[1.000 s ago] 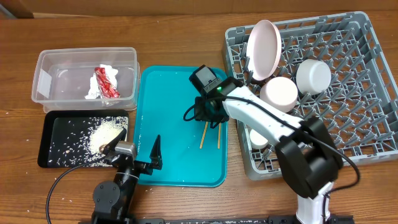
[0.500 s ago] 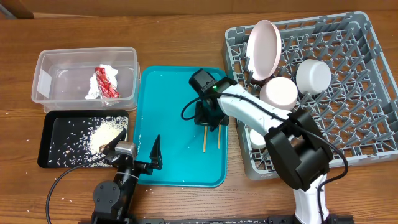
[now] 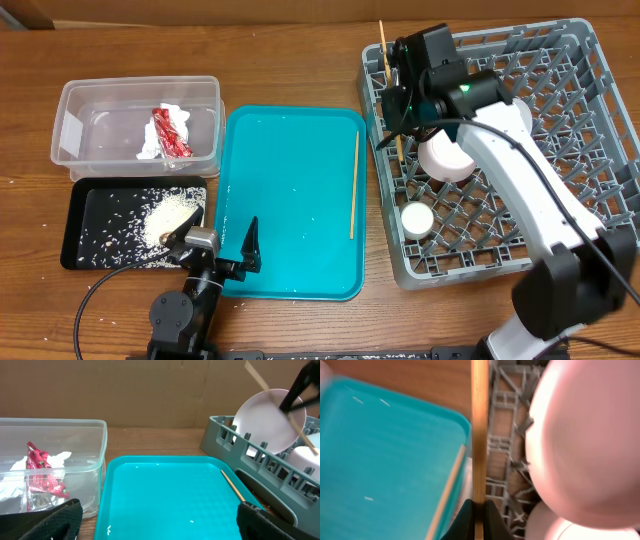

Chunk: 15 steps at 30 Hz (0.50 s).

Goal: Sort waste into correct bins and load items into the dishwasher
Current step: 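Carry the chopstick to the rack and drop it in, then return the right gripper to the tray and grasp the second chopstick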

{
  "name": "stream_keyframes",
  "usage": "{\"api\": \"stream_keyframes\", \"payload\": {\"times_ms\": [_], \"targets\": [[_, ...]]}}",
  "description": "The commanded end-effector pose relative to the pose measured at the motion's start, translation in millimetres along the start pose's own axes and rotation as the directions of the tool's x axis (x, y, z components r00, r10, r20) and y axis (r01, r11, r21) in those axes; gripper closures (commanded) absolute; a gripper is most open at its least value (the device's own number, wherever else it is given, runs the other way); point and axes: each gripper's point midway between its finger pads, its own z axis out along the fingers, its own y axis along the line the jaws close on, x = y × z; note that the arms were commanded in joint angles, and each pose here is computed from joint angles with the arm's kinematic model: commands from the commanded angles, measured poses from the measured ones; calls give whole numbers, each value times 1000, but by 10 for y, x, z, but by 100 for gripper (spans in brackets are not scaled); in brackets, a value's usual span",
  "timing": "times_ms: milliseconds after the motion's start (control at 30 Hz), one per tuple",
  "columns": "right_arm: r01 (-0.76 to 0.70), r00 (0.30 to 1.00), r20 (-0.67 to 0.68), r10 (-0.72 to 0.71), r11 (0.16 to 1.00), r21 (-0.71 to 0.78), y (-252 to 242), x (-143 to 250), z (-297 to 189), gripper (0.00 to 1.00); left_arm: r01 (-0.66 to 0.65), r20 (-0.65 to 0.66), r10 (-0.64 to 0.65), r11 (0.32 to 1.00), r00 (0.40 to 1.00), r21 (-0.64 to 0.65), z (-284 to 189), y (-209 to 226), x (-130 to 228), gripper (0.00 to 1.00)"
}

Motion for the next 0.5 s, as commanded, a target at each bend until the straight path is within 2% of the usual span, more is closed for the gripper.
{"api": "stream_keyframes", "payload": {"times_ms": [0,67,100,200,367,400,467], "targets": [[58,995,-83,-58,998,1,-9,176,205,96,-1,6,1,1000,1000,2,-2,3,2,0],[64,991,-114,-65,998,-12,57,256,213,75,-1,6,1,1000,1000,2,-2,3,2,0],[62,990,-122,-63,998,-16,92,280,206,72,-1,6,1,1000,1000,2,-2,3,2,0],[-45,988,-149,36,997,-60,404,366,91,69,-1,6,1,1000,1000,2,-2,3,2,0],[-55,983,-179,29,989,-140,1130,552,33,65,-1,6,1,1000,1000,2,-2,3,2,0],[-57,984,-178,31,988,-142,1316,608,48,62,-1,6,1,1000,1000,2,-2,3,2,0],[-113,982,-155,108,993,-24,1428,714,160,51,-1,6,1,1000,1000,2,-2,3,2,0]]}}
